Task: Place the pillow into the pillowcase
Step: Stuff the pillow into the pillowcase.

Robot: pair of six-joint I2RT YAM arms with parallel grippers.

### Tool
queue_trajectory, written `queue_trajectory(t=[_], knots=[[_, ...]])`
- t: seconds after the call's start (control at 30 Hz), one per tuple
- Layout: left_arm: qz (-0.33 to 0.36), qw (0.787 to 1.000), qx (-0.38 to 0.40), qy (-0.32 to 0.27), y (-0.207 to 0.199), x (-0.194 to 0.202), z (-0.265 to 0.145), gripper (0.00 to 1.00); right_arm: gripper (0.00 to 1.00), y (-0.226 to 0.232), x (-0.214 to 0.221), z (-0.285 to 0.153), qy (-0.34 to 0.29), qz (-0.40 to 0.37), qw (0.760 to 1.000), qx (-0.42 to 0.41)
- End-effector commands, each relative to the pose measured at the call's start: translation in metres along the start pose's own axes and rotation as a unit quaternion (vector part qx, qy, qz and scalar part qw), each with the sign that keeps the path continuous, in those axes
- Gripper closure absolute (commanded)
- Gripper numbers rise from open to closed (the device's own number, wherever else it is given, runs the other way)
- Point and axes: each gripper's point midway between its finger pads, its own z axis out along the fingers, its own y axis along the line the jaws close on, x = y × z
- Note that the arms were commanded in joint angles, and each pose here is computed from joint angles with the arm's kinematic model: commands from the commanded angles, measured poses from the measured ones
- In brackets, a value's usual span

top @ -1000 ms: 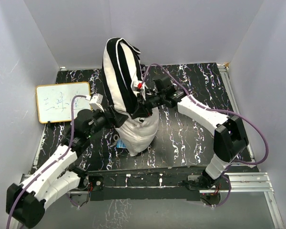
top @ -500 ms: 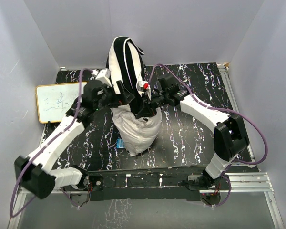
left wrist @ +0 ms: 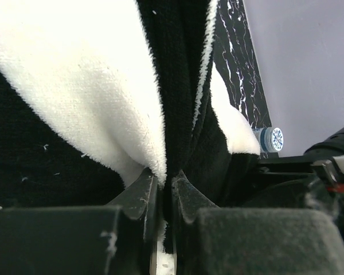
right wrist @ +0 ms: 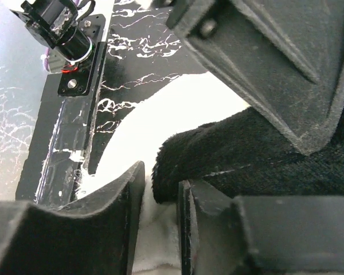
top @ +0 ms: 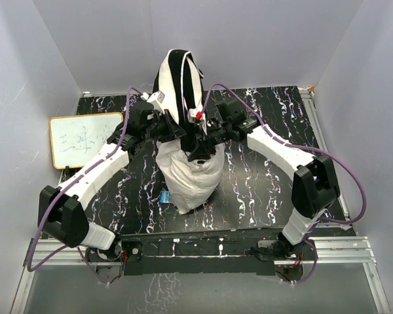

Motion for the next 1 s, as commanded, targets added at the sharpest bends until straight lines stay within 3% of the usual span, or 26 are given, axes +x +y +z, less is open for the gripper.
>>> queue_trajectory(t=[0.0,0.23,0.3,0.43,0.57,0.63,0.7,0.73,0.8,0.87,0.97], knots=[[0.008,1.0,0.013,0.023,-0.007,0.007,-0.004,1.0,0.59,0.004,0.012,-0.017,0.034,-0.007,0.999,0.002],[-0.007,1.0,0.017,0.017,0.004,-0.003,-0.003,1.0,0.1,0.067,-0.007,-0.068,0.028,-0.199,0.98,0.002],[-0.012,0.999,0.031,0.019,0.002,-0.005,0.0,1.0,0.02,0.076,0.006,-0.074,0.048,-0.246,0.968,-0.007],[-0.017,0.998,0.049,0.03,-0.002,-0.007,0.008,1.0,0.01,0.042,0.041,-0.07,0.092,-0.272,0.957,0.048],[-0.027,0.996,0.072,0.043,-0.01,-0.005,0.011,1.0,0.01,-0.024,0.055,-0.055,0.106,-0.272,0.94,0.174],[-0.032,0.994,0.089,0.051,-0.016,-0.001,0.01,1.0,0.13,-0.073,0.052,-0.059,0.112,-0.267,0.904,0.316],[-0.038,0.991,0.11,0.066,-0.021,0.005,0.01,1.0,0.72,-0.118,0.034,-0.086,0.075,-0.247,0.85,0.46],[-0.045,0.989,0.122,0.076,-0.023,0.009,0.011,1.0,0.9,-0.135,0.016,-0.1,0.038,-0.225,0.827,0.513],[-0.061,0.983,0.14,0.099,-0.027,0.022,0.015,1.0,0.92,-0.163,-0.004,-0.121,-0.007,-0.165,0.807,0.567],[-0.064,0.979,0.149,0.12,-0.03,0.035,0.021,1.0,0.92,-0.182,-0.008,-0.135,-0.026,-0.114,0.807,0.578],[-0.057,0.979,0.147,0.128,-0.03,0.038,0.022,1.0,0.92,-0.184,0.011,-0.14,-0.025,-0.094,0.836,0.54]])
